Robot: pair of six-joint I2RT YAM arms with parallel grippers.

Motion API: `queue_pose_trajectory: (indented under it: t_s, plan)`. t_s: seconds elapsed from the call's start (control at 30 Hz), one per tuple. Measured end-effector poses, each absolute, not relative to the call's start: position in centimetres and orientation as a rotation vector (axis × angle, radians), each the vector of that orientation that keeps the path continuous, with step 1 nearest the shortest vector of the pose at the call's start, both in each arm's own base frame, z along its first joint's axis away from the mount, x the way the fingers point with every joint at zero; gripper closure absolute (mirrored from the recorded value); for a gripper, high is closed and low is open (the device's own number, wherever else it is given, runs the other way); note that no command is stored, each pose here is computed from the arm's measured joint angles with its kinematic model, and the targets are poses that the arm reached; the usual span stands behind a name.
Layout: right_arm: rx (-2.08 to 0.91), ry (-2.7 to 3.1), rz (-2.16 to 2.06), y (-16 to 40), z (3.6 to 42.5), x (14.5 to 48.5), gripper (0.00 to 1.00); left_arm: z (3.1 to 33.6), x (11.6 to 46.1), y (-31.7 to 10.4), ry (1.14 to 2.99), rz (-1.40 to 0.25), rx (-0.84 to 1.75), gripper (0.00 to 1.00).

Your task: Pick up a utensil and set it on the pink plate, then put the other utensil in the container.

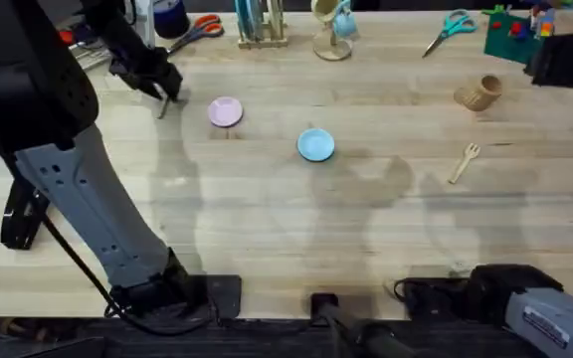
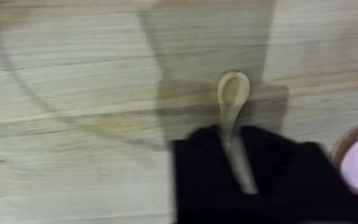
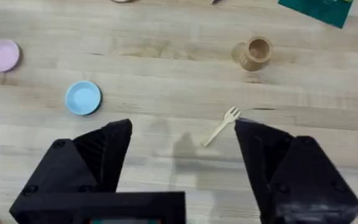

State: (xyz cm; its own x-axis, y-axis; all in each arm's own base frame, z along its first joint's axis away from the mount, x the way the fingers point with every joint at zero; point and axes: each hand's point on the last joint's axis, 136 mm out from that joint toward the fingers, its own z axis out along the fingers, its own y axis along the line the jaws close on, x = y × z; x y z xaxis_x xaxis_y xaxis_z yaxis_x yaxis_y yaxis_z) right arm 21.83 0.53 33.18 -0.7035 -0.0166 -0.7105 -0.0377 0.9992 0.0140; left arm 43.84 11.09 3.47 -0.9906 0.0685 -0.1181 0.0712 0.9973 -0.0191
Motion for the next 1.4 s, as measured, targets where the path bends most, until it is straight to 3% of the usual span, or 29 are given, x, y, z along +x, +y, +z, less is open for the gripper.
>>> queue_pose_trajectory:
  t_s: [0.03,0.1,0.7,0.8,1.13,1.23,1.4]
  plan:
    - [-0.037,2.351,0.035,0.5,33.2,21.8,0.005,3.5,43.8,11.0,3.025,-0.038,0.109,0.883]
    - [-0.038,2.351,0.035,0.5,33.2,21.8,0.005,3.5,43.8,10.9,3.027,-0.036,0.117,0.948]
    - [-0.037,2.351,0.035,0.5,33.2,21.8,0.005,4.2,42.0,10.4,3.092,-0.075,0.115,0.958]
    - [-0.038,2.351,0.035,0.5,33.2,21.8,0.005,6.1,41.6,10.3,3.072,-0.072,0.116,0.957]
    - [-0.037,2.351,0.035,0.5,33.2,21.8,0.005,17.5,40.1,8.4,2.853,-0.088,0.131,0.958]
    - [-0.037,2.351,0.035,0.5,33.2,21.8,0.005,19.6,39.3,6.9,2.813,-0.151,0.152,0.958]
    - [-0.037,2.351,0.035,0.5,33.2,21.8,0.006,19.6,39.7,3.7,2.805,-0.187,0.255,0.958]
